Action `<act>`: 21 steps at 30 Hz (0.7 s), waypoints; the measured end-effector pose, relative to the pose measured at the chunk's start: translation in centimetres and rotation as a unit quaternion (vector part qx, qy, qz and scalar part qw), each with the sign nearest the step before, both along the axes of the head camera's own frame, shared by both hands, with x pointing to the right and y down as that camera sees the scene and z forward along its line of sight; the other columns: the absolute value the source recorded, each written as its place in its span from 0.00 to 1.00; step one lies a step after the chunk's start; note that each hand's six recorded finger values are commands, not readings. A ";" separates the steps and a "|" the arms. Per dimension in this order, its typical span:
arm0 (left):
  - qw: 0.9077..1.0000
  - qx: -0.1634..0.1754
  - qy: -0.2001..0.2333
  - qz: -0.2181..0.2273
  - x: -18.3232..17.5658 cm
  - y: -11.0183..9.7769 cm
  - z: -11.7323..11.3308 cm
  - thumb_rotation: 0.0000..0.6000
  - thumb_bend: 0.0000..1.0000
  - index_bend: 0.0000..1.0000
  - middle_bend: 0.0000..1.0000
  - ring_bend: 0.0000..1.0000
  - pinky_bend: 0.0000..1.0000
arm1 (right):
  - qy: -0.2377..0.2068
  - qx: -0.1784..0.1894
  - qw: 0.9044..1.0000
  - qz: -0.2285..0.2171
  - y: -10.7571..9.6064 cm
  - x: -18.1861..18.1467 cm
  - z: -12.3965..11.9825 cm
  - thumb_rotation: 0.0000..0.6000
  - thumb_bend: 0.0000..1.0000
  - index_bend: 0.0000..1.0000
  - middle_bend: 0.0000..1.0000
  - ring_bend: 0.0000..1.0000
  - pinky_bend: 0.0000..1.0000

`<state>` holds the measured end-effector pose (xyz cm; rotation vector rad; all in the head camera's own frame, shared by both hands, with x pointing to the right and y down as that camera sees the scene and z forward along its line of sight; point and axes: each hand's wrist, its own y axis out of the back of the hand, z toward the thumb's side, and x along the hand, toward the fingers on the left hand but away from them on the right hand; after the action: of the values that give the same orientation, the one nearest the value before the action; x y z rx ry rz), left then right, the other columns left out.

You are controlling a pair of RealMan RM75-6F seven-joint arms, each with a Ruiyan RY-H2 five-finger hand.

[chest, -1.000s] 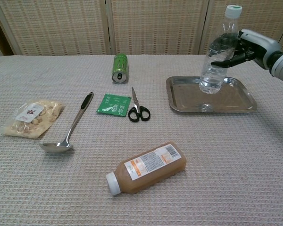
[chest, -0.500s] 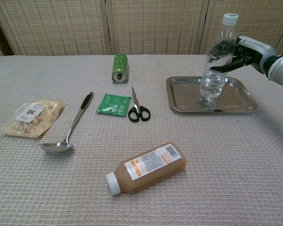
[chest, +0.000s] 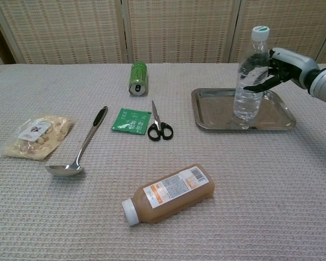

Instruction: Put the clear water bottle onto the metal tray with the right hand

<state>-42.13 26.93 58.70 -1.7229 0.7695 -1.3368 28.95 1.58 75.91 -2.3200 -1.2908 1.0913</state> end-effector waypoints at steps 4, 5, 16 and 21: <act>1.000 0.000 0.000 0.001 0.1 0.0 0.0 1.00 0.59 0.32 0.29 0.25 0.38 | 0.006 0.001 1.000 -0.006 0.1 0.2 -0.1 1.00 0.00 0.14 0.09 0.00 0.20; 1.000 0.001 0.000 0.002 0.1 0.0 0.0 1.00 0.59 0.32 0.29 0.25 0.38 | 0.008 0.001 1.000 -0.008 0.1 0.3 -0.1 1.00 0.00 0.13 0.08 0.00 0.20; 1.000 -0.002 0.000 0.005 0.2 0.1 0.1 1.00 0.59 0.32 0.29 0.25 0.38 | 0.031 0.015 0.999 -0.023 -0.3 2.9 -1.5 1.00 0.00 0.00 0.00 0.00 0.10; 1.000 -0.001 0.000 0.005 0.2 0.2 0.0 1.00 0.59 0.32 0.29 0.25 0.38 | 0.061 0.038 0.996 -0.049 -0.2 4.6 -2.7 1.00 0.00 0.00 0.00 0.00 0.05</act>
<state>-41.88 27.09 58.72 -1.7259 0.7576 -1.3313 33.51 1.42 73.23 -2.1991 -1.1415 1.1140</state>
